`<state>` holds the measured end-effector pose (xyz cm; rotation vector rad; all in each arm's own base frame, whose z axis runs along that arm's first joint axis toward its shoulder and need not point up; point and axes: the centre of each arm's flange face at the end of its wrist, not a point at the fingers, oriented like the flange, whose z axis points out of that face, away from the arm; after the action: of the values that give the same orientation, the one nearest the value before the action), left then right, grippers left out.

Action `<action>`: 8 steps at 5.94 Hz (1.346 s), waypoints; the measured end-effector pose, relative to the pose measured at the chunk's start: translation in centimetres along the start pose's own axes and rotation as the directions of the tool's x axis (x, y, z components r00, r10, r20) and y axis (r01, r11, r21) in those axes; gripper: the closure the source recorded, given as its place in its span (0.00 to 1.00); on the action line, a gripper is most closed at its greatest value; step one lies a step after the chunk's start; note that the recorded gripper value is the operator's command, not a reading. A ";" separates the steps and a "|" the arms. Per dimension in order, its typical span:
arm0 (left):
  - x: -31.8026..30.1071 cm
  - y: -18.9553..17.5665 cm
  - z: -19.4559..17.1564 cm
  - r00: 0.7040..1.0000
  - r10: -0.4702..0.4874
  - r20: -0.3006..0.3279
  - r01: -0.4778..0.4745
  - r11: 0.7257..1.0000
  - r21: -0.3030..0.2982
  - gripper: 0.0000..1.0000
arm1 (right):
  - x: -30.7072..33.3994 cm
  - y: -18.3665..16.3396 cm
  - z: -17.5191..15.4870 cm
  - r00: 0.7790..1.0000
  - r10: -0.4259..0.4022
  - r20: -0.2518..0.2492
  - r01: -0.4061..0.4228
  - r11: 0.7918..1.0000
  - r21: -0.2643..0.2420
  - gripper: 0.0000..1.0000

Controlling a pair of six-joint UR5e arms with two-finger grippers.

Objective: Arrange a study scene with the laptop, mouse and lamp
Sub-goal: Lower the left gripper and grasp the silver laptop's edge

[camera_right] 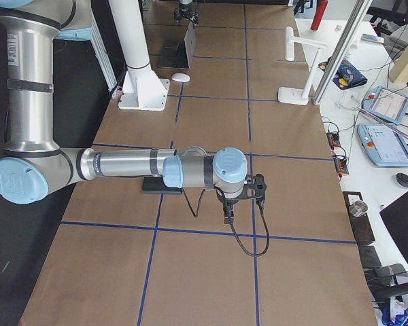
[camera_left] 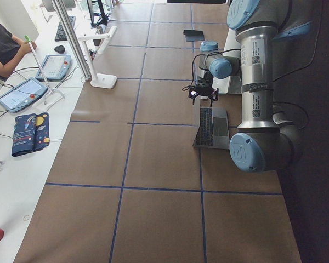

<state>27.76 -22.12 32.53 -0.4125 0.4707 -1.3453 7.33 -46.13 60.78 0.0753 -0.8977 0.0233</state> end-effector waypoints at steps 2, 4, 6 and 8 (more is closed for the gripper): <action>0.6 -0.7 -0.3 1.000 -0.029 -0.010 0.030 0.999 0.020 0.61 | 0.2 0.2 0.0 1.000 0.005 0.001 -0.005 1.000 0.000 0.00; 1.0 -0.7 -0.6 0.999 -0.038 -0.019 0.038 0.999 0.015 0.98 | 0.3 0.1 -0.3 1.000 0.009 0.001 -0.009 1.000 0.006 0.00; 1.3 -0.7 -1.1 0.998 -0.046 -0.031 0.046 0.999 0.003 1.00 | 0.4 0.1 -0.5 1.000 0.011 0.001 -0.011 1.000 0.009 0.00; 2.5 -2.7 -3.3 0.992 -0.104 -0.067 0.105 0.994 0.010 1.00 | 0.5 0.1 -0.5 1.000 0.011 0.001 -0.011 1.000 0.011 0.00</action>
<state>24.09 -25.11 31.04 -0.3865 0.5000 -1.4663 8.03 -46.03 60.81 0.0802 -0.8988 0.0388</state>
